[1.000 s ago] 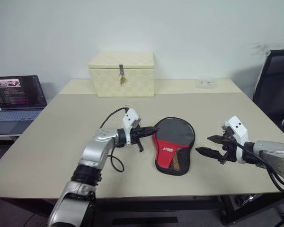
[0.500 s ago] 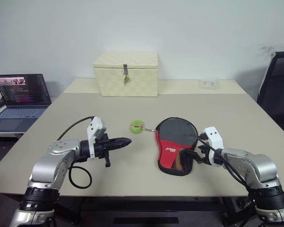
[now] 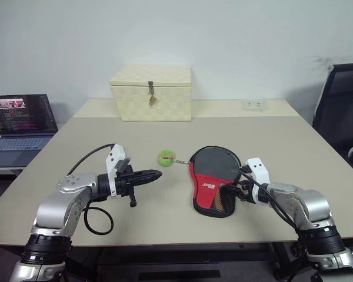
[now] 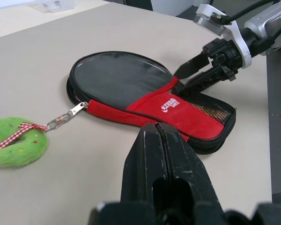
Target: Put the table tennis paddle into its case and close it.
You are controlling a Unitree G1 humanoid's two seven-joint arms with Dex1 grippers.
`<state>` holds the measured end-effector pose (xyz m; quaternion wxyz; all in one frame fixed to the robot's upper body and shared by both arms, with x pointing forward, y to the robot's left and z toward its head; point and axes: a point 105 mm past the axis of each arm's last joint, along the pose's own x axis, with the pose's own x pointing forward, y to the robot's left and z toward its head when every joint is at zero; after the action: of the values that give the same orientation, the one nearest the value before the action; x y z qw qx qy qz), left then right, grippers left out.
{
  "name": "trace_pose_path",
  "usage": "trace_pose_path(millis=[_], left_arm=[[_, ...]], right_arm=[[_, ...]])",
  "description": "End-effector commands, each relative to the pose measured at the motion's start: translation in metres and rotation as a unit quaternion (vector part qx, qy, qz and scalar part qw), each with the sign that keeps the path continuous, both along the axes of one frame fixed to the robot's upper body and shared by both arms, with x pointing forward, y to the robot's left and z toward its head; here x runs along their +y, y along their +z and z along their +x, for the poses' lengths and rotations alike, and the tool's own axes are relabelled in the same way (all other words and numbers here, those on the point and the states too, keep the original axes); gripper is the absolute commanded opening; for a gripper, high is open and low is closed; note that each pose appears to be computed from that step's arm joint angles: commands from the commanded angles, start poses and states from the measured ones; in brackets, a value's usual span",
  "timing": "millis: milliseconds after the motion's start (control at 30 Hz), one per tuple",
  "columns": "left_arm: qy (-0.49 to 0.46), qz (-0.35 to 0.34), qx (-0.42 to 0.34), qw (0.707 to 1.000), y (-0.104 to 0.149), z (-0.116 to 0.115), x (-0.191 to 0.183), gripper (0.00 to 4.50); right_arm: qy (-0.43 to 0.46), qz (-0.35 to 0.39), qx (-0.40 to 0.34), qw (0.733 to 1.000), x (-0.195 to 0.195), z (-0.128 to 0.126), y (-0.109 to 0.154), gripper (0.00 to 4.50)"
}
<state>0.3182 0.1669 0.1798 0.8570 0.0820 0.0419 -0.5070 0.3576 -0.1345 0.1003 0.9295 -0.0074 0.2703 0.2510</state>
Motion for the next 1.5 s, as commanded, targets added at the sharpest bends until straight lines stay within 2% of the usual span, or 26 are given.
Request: trace_pose_path(millis=[33,167,300,433,600,767,900,1100,1500], left_arm=[[-0.009,0.002,-0.031,0.999,0.013,-0.005,-0.003,0.0],[-0.009,0.005,-0.029,1.0,0.011,-0.006,-0.002,0.0],[-0.01,0.005,-0.025,1.0,0.01,-0.008,-0.002,0.0],[-0.005,0.002,-0.015,1.0,0.009,-0.013,0.007,0.0],[-0.025,0.003,0.009,1.0,0.006,-0.032,0.014,0.0],[-0.031,0.007,0.026,0.999,0.002,-0.048,0.021,0.0],[-0.027,0.01,0.036,0.999,-0.002,-0.056,0.025,0.0],[-0.026,0.009,0.044,0.999,-0.004,-0.064,0.025,0.0],[-0.038,0.026,0.06,0.997,-0.007,-0.068,0.03,0.0]], right_arm=[[0.017,0.002,0.047,0.999,0.012,-0.01,-0.023,2.56],[0.033,0.005,0.052,0.998,0.024,-0.014,-0.026,1.2],[0.05,0.019,0.044,0.998,0.04,-0.011,-0.021,0.06],[0.1,0.033,0.022,0.994,0.067,-0.006,-0.006,0.02],[0.148,0.047,0.002,0.988,0.097,0.0,0.013,0.02],[0.17,0.054,0.004,0.984,0.122,-0.006,0.015,0.02],[0.18,0.067,0.022,0.981,0.133,-0.02,0.01,0.02],[0.184,0.079,0.045,0.979,0.14,-0.047,0.005,0.02],[0.147,0.081,0.073,0.983,0.124,-0.068,-0.006,0.02]])
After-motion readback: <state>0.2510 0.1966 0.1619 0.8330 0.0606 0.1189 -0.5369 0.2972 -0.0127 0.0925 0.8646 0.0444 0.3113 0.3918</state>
